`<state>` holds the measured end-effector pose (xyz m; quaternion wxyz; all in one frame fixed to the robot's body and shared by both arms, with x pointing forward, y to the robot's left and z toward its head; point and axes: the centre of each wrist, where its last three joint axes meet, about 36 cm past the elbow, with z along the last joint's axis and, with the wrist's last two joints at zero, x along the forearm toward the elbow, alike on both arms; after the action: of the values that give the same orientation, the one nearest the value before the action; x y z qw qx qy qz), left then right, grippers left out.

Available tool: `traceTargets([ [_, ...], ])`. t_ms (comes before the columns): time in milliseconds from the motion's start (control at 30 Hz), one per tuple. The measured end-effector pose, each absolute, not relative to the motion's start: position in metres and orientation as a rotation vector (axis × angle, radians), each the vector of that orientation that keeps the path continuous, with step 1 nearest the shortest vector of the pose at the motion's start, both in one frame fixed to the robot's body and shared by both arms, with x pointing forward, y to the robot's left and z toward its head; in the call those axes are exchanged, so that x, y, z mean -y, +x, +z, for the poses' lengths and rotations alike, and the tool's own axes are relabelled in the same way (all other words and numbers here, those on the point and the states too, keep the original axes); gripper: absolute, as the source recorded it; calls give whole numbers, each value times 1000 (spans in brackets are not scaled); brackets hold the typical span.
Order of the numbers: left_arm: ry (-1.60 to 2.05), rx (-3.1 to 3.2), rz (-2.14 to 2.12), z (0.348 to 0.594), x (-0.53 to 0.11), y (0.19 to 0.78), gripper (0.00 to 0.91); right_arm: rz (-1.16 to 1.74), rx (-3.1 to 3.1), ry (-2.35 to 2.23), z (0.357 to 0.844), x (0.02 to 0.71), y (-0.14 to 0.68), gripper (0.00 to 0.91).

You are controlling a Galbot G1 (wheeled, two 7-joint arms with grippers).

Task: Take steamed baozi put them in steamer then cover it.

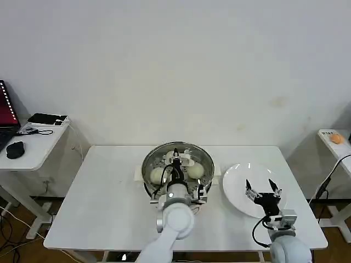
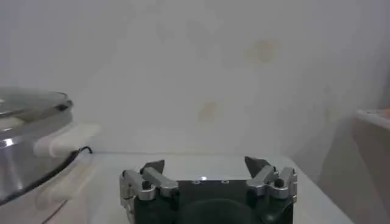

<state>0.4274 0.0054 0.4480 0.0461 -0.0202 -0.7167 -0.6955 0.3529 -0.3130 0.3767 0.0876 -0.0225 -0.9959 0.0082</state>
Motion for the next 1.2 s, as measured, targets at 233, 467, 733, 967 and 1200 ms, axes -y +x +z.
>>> traceTargets([
  [233,-54,2170,-2136,443,-7,431,0,25,2966,-68,376,314,353,907],
  [467,-60,2168,-2135,441,-5,430,0,28,2968,-69,375,315,352,907],
  [733,-65,2175,-2132,441,-4,428,907,31,2967,-71,374,316,351,907],
  [967,-60,2196,-2127,445,-4,428,907,29,2966,-72,373,315,351,907],
  [1200,-69,2213,-2114,448,-4,423,907,31,2967,-74,372,316,351,907],
])
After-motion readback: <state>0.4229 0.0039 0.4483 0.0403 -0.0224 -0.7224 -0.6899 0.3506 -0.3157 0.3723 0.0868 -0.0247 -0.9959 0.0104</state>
